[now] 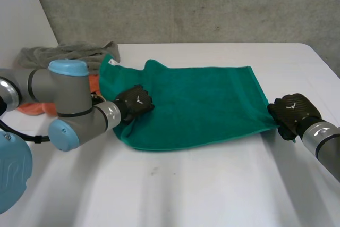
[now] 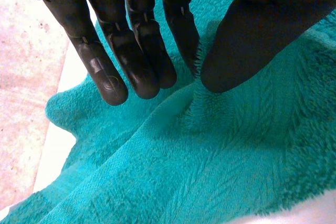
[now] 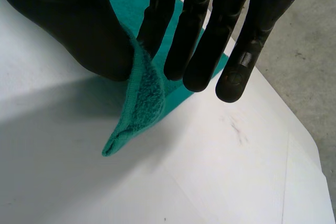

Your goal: Fold the laundry.

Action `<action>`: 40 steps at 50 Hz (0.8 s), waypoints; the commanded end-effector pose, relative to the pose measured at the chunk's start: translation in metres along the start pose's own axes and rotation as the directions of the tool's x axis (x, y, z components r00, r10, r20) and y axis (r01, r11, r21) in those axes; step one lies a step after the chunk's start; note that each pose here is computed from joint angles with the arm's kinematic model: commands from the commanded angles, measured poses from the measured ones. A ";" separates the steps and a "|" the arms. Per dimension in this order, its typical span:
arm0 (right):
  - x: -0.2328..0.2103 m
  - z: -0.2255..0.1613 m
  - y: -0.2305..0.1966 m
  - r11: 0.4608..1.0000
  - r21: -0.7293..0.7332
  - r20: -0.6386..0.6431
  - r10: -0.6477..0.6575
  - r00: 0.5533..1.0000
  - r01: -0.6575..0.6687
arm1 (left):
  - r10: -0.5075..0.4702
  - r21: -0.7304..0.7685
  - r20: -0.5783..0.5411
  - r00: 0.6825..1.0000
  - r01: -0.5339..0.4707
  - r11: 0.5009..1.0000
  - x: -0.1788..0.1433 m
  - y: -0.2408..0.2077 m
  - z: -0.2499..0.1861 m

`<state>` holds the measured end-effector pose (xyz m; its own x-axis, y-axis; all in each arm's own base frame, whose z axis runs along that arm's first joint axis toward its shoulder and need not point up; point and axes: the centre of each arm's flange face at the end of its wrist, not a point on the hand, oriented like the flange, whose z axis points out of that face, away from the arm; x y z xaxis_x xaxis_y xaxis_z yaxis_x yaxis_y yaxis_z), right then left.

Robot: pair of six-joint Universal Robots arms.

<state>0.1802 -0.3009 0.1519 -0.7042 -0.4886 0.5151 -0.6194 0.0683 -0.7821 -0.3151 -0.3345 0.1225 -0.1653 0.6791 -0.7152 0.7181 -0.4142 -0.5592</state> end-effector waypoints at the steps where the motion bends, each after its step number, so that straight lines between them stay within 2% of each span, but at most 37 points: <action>1: 0.008 0.001 0.002 1.000 -0.010 -0.020 0.004 1.000 -0.004 | -0.004 -0.079 0.058 0.998 0.008 0.997 -0.012 0.003 -0.012; 9: 0.018 -0.013 -0.005 0.994 -0.067 0.002 -0.087 0.996 0.087 | -0.042 -0.231 0.115 0.992 0.067 0.971 -0.017 0.007 -0.055; 13: 0.033 -0.028 -0.009 0.981 -0.136 0.025 -0.137 0.990 0.139 | -0.138 -0.287 0.209 0.968 0.195 0.938 -0.021 0.006 -0.088; 17: 0.041 -0.048 -0.012 0.961 -0.205 0.079 -0.175 0.981 0.188 | -0.282 -0.277 0.304 0.910 0.368 0.887 -0.019 -0.003 -0.124; 18: 0.041 -0.057 -0.014 0.950 -0.226 0.110 -0.193 0.975 0.214 | -0.338 -0.260 0.324 0.884 0.427 0.866 -0.015 -0.008 -0.139; 22: 0.044 -0.081 -0.016 0.921 -0.286 0.178 -0.220 0.959 0.264 | -0.444 -0.230 0.341 0.828 0.532 0.815 0.004 -0.021 -0.174; 26: 0.050 -0.103 -0.016 0.896 -0.337 0.220 -0.223 0.950 0.288 | -0.509 -0.211 0.350 0.787 0.595 0.775 0.022 -0.033 -0.209; 32: 0.053 -0.110 -0.012 0.876 -0.364 0.255 -0.235 0.938 0.318 | -0.567 -0.182 0.361 0.740 0.652 0.736 0.035 -0.038 -0.228; 36: 0.056 -0.102 -0.012 0.886 -0.338 0.233 -0.248 0.940 0.317 | -0.571 -0.150 0.378 0.728 0.657 0.738 0.028 -0.038 -0.224; 40: 0.058 -0.068 0.005 0.895 -0.304 0.225 -0.266 0.937 0.327 | -0.556 -0.095 0.418 0.718 0.644 0.759 0.010 -0.029 -0.198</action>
<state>0.1122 -0.2345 0.2267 -0.4257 -0.6922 0.5828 -0.8920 0.2130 -0.3987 -0.1941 -0.1583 0.2150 -0.7814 0.5106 -0.3588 0.5321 0.2446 -0.8106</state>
